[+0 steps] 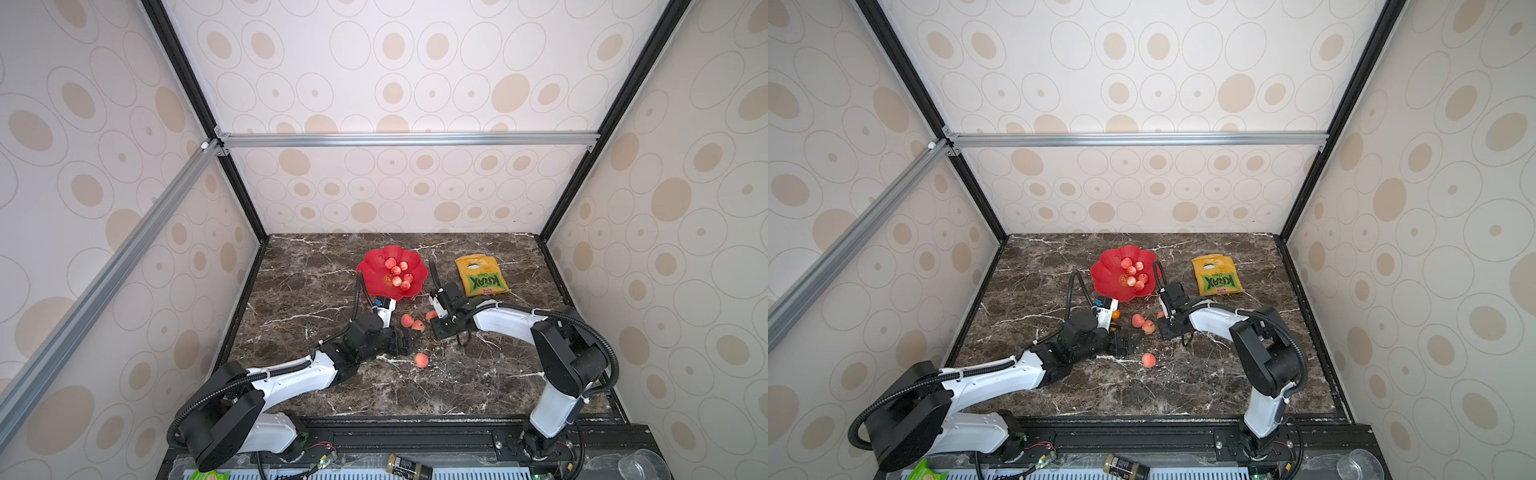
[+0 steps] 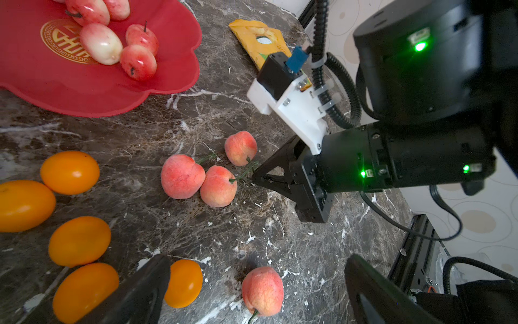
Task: Arrange fruit in a fruit bowl
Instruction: Pick up the fruit from the center of the table.
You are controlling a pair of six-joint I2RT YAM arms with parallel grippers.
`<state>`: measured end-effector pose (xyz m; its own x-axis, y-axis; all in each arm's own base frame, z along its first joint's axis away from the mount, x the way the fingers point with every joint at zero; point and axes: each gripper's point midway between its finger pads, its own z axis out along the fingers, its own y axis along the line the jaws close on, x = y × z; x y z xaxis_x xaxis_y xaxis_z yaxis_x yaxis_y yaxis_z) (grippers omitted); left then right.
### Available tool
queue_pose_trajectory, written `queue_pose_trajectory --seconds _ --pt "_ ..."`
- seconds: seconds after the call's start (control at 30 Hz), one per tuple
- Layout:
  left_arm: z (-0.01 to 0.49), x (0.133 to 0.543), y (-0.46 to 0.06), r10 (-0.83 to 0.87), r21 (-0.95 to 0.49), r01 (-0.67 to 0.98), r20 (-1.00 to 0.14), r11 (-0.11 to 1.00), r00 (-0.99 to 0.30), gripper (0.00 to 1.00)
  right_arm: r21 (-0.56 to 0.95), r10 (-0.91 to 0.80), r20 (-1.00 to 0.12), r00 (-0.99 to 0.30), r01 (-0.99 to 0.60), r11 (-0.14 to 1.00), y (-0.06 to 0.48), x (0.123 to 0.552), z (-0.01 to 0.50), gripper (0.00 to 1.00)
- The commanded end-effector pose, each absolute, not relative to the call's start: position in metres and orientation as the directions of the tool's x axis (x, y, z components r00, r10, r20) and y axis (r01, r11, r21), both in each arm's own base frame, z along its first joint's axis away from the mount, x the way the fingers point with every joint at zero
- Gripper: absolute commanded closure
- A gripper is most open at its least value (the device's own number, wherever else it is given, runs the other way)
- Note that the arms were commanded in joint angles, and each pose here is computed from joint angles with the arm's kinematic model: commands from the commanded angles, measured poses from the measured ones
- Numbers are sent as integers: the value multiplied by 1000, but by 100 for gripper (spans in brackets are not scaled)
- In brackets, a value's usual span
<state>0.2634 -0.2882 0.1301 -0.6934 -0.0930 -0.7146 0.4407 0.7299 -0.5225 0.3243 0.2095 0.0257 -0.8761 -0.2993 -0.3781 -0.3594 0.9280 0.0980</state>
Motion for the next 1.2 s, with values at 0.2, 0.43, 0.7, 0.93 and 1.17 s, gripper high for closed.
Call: queue_pose_trajectory --seconds 0.2,0.43,0.7,0.93,1.17 --pt "158 278 -289 -169 -526 434 -756 731 -632 2 97 -275 -428 -861 -346 933 203 323 60 100" --pt "165 289 -293 -189 -534 431 -760 727 -622 2 107 -267 -453 -851 -349 931 204 324 77 100" --pt "177 311 -294 -213 -544 427 -762 723 -611 2 137 -267 -485 -833 -374 917 213 328 102 100" --pt "189 334 -285 -224 -540 422 -770 728 -597 2 147 -290 -506 -812 -413 899 225 338 121 100" --pt "195 354 -261 -260 -541 386 -773 747 -579 2 193 -293 -518 -803 -444 875 247 353 131 100"
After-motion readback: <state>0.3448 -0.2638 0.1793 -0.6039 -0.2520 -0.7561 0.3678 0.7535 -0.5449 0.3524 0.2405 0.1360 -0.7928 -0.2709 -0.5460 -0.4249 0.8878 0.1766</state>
